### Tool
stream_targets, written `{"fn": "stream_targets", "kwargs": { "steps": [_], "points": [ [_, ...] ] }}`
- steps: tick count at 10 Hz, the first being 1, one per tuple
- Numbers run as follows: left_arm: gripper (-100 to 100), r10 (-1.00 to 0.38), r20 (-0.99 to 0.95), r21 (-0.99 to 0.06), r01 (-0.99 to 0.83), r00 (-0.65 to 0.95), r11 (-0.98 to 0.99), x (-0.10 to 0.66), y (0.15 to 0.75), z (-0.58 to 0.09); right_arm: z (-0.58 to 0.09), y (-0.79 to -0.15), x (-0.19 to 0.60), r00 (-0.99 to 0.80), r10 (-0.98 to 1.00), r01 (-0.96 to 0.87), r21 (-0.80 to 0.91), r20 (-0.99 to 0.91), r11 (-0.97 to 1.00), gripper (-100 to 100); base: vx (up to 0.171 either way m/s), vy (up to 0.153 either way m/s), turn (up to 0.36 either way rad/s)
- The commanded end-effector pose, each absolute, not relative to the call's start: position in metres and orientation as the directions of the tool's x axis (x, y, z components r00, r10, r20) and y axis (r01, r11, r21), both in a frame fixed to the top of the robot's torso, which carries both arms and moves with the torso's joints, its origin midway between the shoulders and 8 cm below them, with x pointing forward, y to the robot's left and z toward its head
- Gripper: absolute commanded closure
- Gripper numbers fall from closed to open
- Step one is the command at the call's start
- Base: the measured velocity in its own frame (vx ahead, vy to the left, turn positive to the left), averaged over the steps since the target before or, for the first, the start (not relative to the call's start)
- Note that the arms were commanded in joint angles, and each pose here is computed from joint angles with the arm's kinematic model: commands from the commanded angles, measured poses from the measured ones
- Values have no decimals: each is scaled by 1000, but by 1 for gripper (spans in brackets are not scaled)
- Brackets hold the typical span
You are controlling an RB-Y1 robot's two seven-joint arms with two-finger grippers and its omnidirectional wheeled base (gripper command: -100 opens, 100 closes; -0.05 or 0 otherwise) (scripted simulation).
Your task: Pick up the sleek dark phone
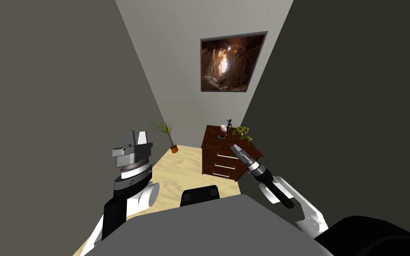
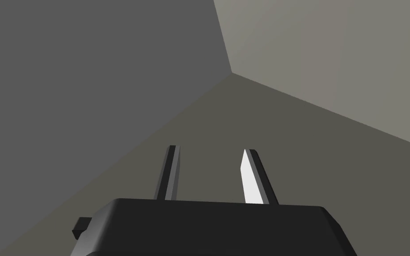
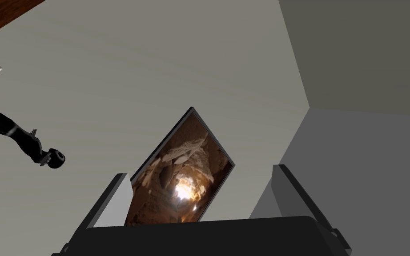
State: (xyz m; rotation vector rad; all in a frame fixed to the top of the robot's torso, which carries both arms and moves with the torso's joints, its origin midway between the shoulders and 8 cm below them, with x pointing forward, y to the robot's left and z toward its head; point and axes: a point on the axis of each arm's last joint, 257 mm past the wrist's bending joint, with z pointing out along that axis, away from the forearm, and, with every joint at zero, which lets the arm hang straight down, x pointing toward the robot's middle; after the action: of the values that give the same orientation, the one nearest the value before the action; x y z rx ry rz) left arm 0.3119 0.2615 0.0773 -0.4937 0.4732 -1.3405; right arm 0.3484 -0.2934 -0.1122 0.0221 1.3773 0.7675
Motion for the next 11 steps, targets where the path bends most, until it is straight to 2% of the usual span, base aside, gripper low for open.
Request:
{"fn": "stream_targets", "kwargs": {
  "steps": [1,11],
  "points": [
    [0,-985,-41,-589,792,166,158,312,262,77,-124,-297,348,-28,462,-472,419,-887,776,-100,-14,31,79],
    [0,-985,-41,-589,792,167,158,312,262,77,-230,-363,304,-292,92,-445,220,-952,868,-100,7,25,151]
  ]
}}
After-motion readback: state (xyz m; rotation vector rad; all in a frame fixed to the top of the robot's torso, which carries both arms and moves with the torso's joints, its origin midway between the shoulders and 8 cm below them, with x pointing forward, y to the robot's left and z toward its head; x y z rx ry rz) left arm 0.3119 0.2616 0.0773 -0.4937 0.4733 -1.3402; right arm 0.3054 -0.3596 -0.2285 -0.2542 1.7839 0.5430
